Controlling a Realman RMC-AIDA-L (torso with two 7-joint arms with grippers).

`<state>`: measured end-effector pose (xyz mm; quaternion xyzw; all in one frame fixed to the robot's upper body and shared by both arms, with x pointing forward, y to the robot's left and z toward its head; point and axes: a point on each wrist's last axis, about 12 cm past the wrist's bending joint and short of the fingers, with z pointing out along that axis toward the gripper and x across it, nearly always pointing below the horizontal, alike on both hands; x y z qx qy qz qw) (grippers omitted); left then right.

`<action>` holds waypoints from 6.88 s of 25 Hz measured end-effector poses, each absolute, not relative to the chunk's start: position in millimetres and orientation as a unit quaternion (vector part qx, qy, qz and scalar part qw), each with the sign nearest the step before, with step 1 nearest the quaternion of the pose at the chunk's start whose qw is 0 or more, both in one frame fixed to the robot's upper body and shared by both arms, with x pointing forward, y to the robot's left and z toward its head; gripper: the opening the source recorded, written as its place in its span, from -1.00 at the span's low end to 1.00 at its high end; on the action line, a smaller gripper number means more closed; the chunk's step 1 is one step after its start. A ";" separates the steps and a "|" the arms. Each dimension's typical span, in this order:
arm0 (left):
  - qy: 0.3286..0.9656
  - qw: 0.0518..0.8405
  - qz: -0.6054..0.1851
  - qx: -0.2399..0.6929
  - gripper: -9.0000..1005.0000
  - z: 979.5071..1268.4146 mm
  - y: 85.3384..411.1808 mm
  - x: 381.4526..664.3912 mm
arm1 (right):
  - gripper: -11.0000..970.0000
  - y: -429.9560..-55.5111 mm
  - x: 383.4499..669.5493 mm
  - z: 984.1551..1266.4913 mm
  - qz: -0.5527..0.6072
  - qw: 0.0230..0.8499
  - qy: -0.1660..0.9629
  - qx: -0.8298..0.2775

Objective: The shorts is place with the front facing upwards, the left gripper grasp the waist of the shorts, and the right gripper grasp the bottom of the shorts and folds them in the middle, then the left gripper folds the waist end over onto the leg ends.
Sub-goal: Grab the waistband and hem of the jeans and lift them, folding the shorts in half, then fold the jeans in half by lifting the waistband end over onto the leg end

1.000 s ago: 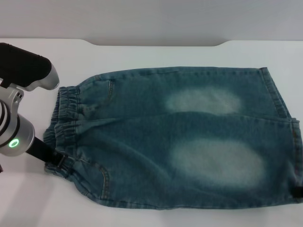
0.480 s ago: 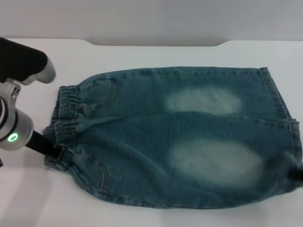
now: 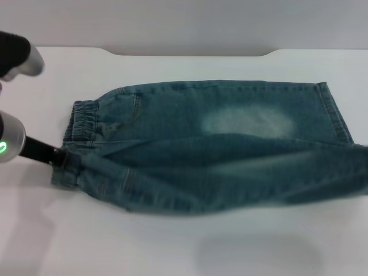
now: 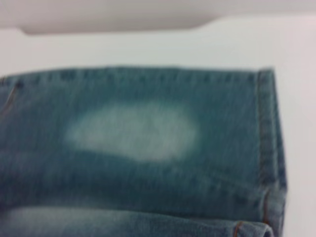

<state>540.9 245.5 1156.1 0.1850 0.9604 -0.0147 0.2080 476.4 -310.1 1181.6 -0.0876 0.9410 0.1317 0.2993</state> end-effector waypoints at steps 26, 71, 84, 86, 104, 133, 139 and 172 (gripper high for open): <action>0.908 0.386 -0.041 0.157 -0.80 1178.1 239.7 578.6 | -0.94 -321.4 531.8 1195.4 0.068 0.467 0.877 -0.091; 0.884 0.438 -0.058 0.154 -0.16 1147.5 225.9 607.0 | 0.22 -322.2 568.7 1151.0 -0.023 0.546 0.829 -0.114; 0.915 0.370 -0.062 0.150 0.71 1153.0 239.1 576.2 | 0.68 -277.9 526.8 1118.8 -0.119 0.687 0.708 -0.114; 0.917 0.364 -0.061 0.150 0.70 1152.6 240.8 573.4 | 0.66 -269.4 521.7 1108.5 -0.138 0.716 0.676 -0.109; 0.934 0.311 -0.063 0.162 0.69 1144.3 238.2 565.3 | -0.13 -257.2 525.1 1058.1 -0.034 0.707 0.706 -0.018; 0.941 0.288 -0.055 0.170 0.68 1114.9 234.6 581.9 | -0.98 -251.3 520.0 1057.1 -0.024 0.703 0.710 -0.035; 0.941 0.287 -0.054 0.172 0.48 1113.8 235.0 583.0 | -0.98 -251.3 520.1 1062.3 -0.023 0.708 0.705 -0.032; 0.937 0.307 -0.056 0.159 -0.95 1132.3 241.3 573.2 | -0.98 -234.4 527.5 1055.8 0.003 0.685 0.726 -0.061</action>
